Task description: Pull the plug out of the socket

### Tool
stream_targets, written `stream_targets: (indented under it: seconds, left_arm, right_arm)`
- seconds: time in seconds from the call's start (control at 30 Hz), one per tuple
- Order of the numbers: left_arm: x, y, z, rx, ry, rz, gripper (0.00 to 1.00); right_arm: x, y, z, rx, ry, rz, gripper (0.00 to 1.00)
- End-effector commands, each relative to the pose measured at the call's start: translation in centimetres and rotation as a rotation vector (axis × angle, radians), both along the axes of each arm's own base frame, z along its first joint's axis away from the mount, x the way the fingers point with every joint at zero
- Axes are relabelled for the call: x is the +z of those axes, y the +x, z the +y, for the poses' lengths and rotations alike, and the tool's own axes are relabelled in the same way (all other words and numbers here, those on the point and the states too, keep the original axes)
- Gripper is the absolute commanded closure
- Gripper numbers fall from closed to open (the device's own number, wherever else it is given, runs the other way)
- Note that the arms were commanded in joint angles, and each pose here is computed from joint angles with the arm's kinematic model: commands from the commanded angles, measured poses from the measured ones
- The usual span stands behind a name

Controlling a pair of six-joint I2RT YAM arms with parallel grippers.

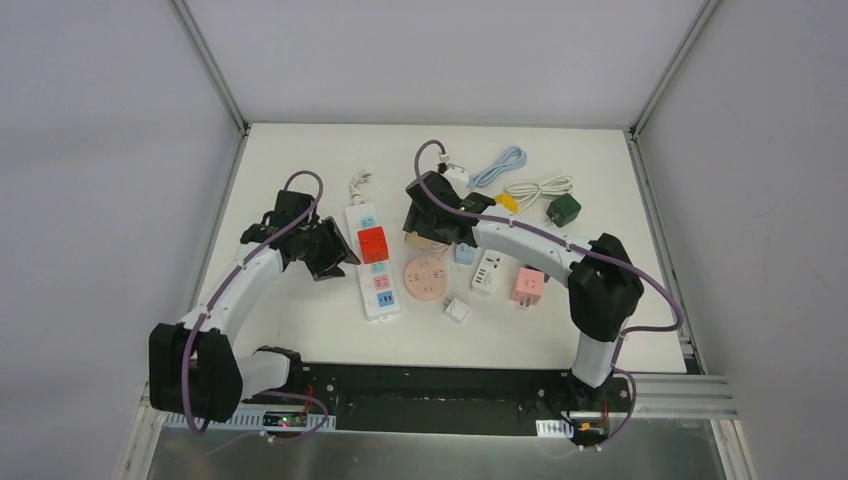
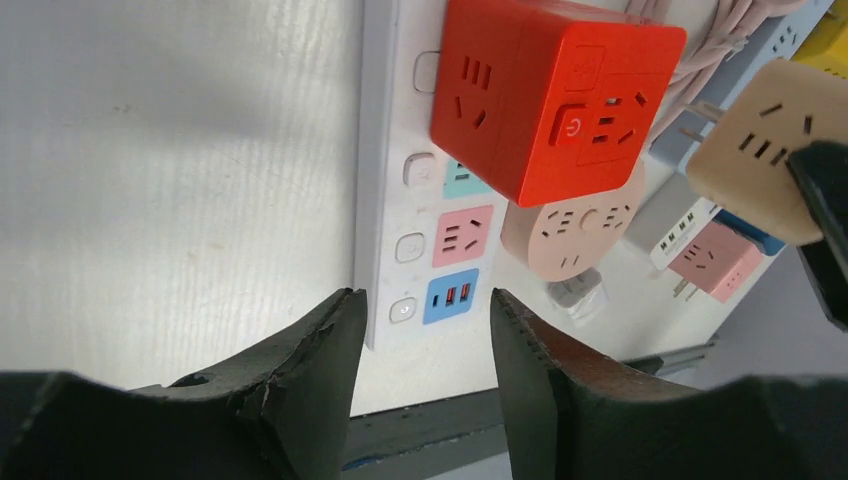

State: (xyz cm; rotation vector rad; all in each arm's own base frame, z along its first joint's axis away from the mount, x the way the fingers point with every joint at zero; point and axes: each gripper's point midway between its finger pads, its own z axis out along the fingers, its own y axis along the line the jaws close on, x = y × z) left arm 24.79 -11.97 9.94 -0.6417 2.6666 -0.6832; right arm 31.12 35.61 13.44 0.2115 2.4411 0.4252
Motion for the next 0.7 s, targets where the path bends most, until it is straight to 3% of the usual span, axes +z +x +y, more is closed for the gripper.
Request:
stream_targets:
  seconds: [0.0, 0.2, 0.53, 0.67]
  left_arm:
    - [1.5, -0.5, 2.7, 0.044, 0.134, -0.082, 0.48]
    - [3.2, -1.2, 3.7, 0.118, 0.142, -0.197, 0.44]
    - [4.6, -2.9, 5.4, 0.148, 0.207, -0.257, 0.43]
    - [4.8, -3.5, 5.2, 0.15, 0.188, -0.268, 0.41]
  right_arm:
    - [2.7, 2.5, 1.0, -0.069, 0.213, -0.027, 0.92]
    - [2.2, 5.5, 4.3, -0.043, 0.294, -0.03, 0.83]
    - [-1.7, 7.4, 6.5, -0.057, 0.311, 0.045, 0.42]
    - [-2.9, 8.1, 6.2, -0.071, 0.287, 0.056, 0.21]
